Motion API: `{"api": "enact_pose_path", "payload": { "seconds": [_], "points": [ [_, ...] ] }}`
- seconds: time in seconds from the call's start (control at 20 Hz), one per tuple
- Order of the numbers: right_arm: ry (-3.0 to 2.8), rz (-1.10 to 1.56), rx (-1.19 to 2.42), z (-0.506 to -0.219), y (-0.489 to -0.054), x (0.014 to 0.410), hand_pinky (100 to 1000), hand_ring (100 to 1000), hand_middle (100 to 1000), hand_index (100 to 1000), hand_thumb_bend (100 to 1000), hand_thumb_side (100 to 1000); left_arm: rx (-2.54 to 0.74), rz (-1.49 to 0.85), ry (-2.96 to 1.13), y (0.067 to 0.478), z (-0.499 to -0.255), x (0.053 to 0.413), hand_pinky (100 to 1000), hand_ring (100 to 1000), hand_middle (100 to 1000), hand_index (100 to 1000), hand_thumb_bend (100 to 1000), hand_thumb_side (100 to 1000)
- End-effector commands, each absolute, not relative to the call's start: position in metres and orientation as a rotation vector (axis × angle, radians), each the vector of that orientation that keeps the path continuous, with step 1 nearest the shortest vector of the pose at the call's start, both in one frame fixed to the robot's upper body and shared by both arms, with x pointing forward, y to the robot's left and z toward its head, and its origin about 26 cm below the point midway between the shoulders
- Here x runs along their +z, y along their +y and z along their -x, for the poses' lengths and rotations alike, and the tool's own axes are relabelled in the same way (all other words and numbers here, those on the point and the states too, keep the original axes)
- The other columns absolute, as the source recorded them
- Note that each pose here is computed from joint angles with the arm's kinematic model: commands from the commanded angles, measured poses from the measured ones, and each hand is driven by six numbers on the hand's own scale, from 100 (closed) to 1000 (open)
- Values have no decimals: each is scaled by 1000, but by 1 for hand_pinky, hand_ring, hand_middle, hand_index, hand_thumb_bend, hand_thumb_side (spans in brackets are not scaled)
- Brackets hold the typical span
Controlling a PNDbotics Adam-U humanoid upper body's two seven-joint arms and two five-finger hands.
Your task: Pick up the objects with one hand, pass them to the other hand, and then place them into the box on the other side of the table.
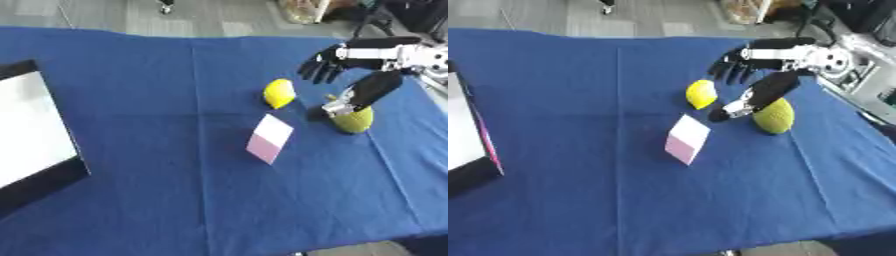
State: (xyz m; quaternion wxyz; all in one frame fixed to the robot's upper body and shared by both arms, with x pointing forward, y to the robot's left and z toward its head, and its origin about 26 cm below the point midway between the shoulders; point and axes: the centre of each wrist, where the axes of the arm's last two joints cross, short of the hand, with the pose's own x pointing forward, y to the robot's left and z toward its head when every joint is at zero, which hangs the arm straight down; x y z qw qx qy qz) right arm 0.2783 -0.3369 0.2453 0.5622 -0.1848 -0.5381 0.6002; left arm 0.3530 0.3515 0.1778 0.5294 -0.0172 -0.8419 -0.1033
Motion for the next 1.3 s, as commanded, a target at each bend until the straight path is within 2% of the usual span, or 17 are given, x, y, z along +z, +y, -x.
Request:
{"api": "enact_pose_path", "payload": {
  "seconds": [0.05,1.1,1.3],
  "points": [
    [-1269,457,1442,-278,-335,255,778,796,788,871,611,565,-275,-2,-2031,359,-352,190,1000,918,733,730,145,801],
    [-1238,378,1419,-287,-305,236,787,806,799,887,562,592,-272,-11,-2027,361,-352,190,1000,917,733,729,145,796],
    [-1264,381,1439,-289,-298,239,793,808,803,890,577,590,-274,-21,-2019,362,-351,189,1000,916,733,729,147,797]
  ]
}}
